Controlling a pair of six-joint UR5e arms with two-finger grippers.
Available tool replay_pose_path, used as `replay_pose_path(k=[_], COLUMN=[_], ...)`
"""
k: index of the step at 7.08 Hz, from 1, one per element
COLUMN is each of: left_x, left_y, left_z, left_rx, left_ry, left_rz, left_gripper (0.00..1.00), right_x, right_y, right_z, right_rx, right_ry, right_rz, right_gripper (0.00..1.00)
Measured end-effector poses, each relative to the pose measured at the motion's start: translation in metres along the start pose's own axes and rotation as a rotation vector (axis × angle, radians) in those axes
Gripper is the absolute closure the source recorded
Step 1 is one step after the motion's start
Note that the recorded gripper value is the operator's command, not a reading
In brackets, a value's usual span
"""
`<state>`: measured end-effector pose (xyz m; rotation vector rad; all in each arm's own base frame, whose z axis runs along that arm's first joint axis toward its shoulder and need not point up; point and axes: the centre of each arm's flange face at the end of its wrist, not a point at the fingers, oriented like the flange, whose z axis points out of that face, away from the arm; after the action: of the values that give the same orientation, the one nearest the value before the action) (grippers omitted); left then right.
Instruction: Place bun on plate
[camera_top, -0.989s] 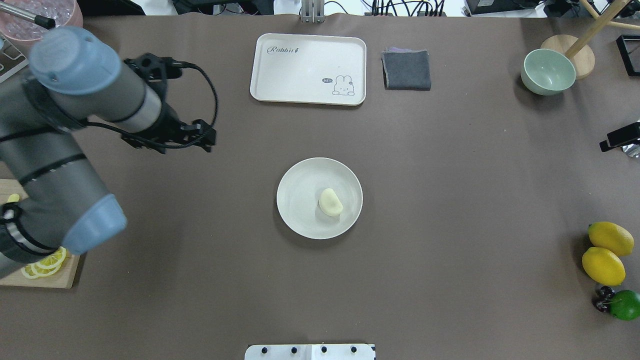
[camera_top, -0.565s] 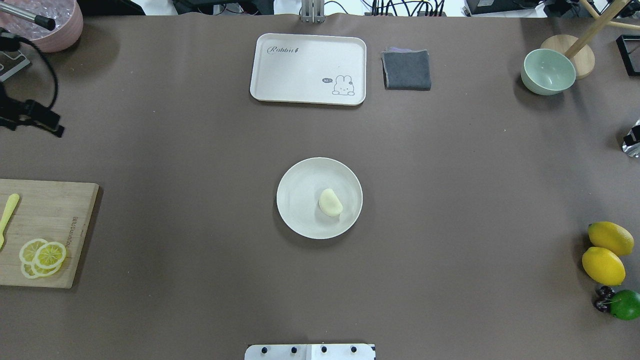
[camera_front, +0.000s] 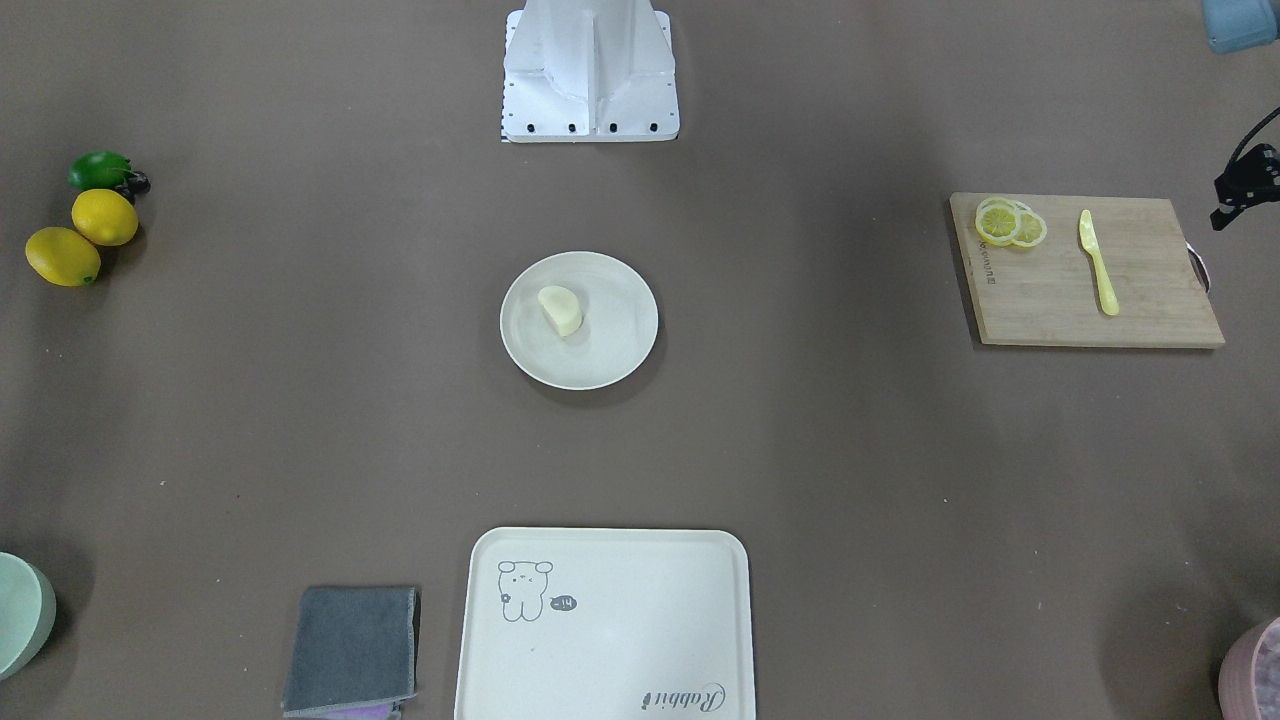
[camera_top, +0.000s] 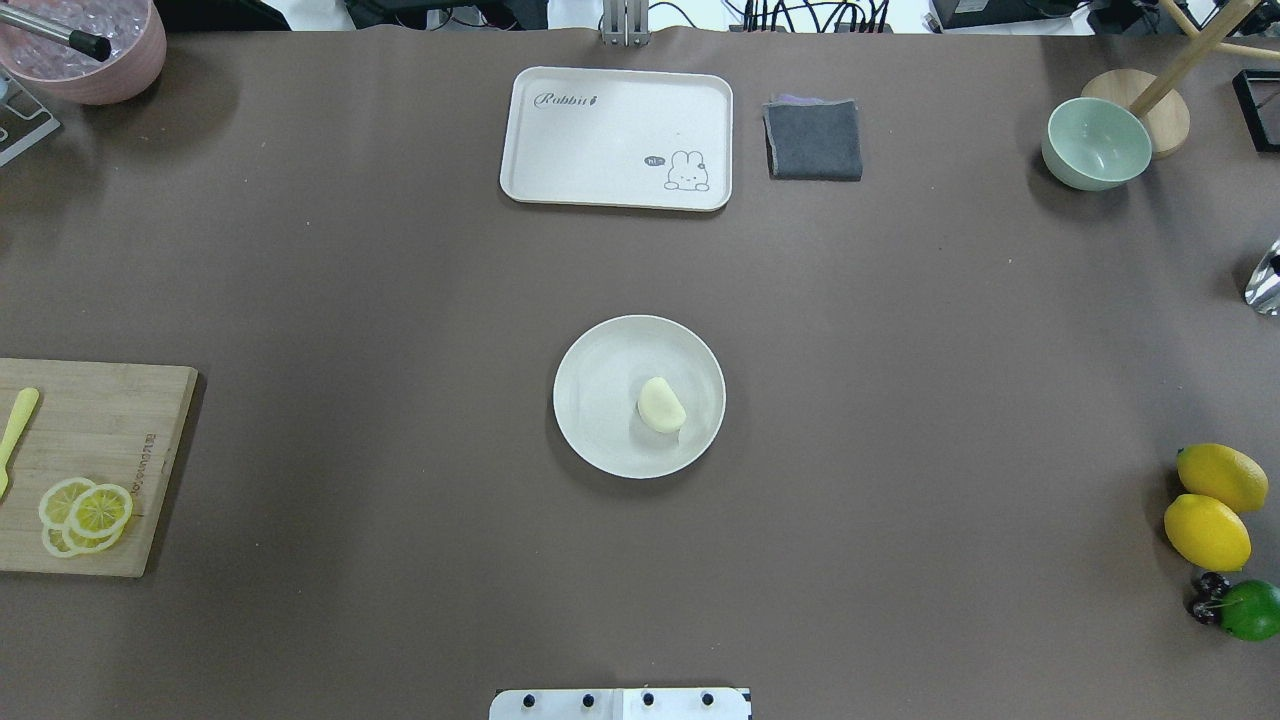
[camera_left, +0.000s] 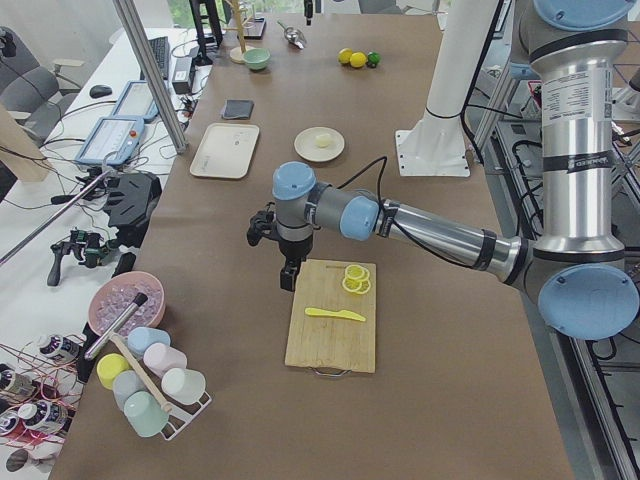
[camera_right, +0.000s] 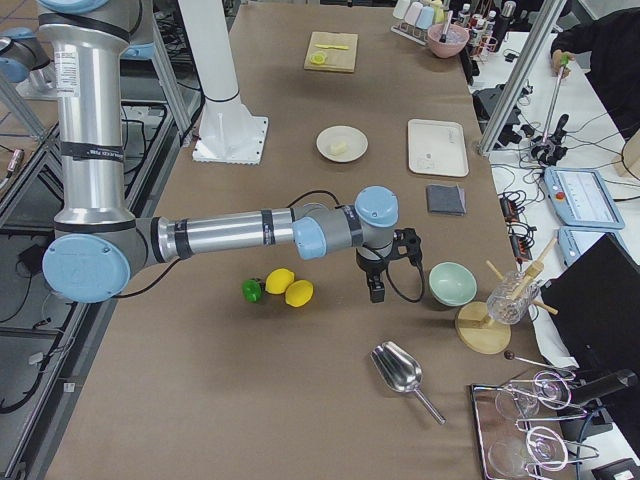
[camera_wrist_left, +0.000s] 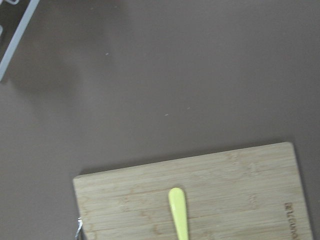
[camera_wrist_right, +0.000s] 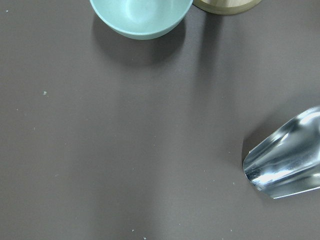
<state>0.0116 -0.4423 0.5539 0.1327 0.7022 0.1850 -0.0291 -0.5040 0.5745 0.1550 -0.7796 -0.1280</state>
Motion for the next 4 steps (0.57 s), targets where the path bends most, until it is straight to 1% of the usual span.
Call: replay_pose_path(k=[2, 4], left_x=[-0.0117, -0.0124], left_y=[0.0058, 0.0062], left_z=[0.0037, 0.0025], left_rx=[-0.009, -0.006], left_ry=[0.004, 0.005], left_rz=[-0.017, -0.018], left_gripper=[0.02, 0.02], right_x=[-0.0022, -0.0047], right_y=[0.0025, 0.0015], right_z=[-0.0025, -0.0045], right_rx=[-0.001, 0.002], right_ry=[-0.028, -0.036], right_rz=[-0.002, -0.008], right_gripper=[0.00, 0.00])
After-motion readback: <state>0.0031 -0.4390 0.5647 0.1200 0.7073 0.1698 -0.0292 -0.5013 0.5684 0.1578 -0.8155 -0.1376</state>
